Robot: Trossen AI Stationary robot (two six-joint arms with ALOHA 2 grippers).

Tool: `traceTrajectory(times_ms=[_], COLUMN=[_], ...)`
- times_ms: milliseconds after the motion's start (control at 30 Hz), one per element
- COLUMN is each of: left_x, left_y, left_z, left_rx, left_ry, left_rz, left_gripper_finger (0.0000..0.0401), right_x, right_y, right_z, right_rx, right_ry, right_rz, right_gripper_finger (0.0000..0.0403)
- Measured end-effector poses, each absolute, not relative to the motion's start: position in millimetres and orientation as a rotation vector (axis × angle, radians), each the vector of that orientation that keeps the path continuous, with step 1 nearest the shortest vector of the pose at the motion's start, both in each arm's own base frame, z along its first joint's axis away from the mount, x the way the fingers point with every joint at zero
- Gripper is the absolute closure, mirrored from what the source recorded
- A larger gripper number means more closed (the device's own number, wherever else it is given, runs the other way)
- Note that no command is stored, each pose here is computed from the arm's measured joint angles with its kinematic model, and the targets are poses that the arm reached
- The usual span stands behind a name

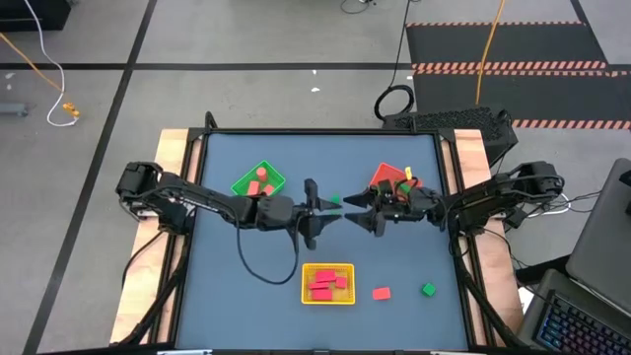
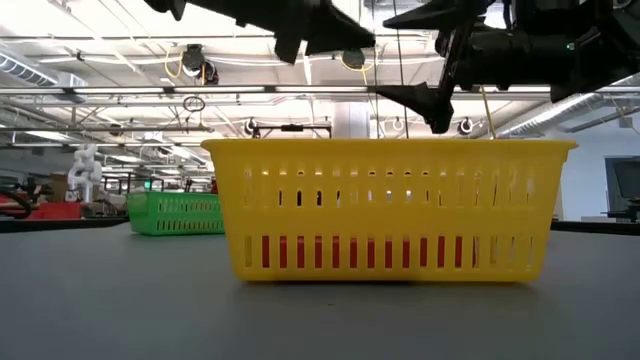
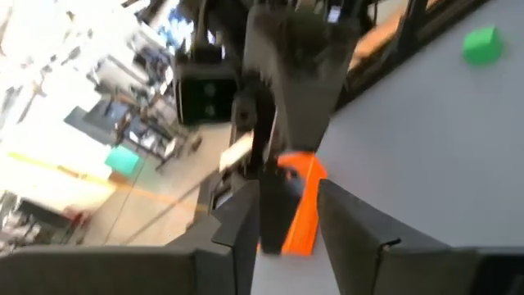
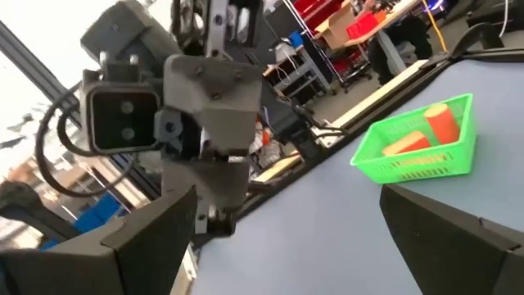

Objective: Sort & place blocks by color
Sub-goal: Put the green block into the orange bin

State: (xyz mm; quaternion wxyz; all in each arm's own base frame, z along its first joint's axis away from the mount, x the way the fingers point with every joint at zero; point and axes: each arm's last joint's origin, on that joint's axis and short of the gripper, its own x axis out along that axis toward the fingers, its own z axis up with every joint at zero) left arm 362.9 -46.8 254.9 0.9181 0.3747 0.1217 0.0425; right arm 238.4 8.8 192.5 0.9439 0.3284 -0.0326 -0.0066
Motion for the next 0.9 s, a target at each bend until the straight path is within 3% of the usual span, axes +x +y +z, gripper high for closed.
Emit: traceTrajectory(times_ms=[233,367,500,700,900], left_x=[356,353,350,349,346], left_y=[-41,-31,-10,25,32], left_z=[237,231,224,217,223], left_rx=[0.679,0.477,0.201,-0.107,-0.112], left_ry=[0.484,0.524,0.564,0.633,0.623], left_rz=[0.242,0.359,0.464,0.169,0.039], left_gripper_finger=[0.0293,0.0293,0.0293,0.0293,0.0293], right_x=[237,233,238,261,282], right_y=[4,-7,-15,-15,-21], right_z=[174,159,161,186,197], right_rx=[0.489,0.388,0.391,0.227,0.168], right_ry=[0.095,0.207,0.26,0.419,0.586], right_rz=[-0.17,-0.405,-0.454,-0.412,-0.367], right_gripper_finger=[0.0026,0.0026,0.0026,0.0026,0.0026])
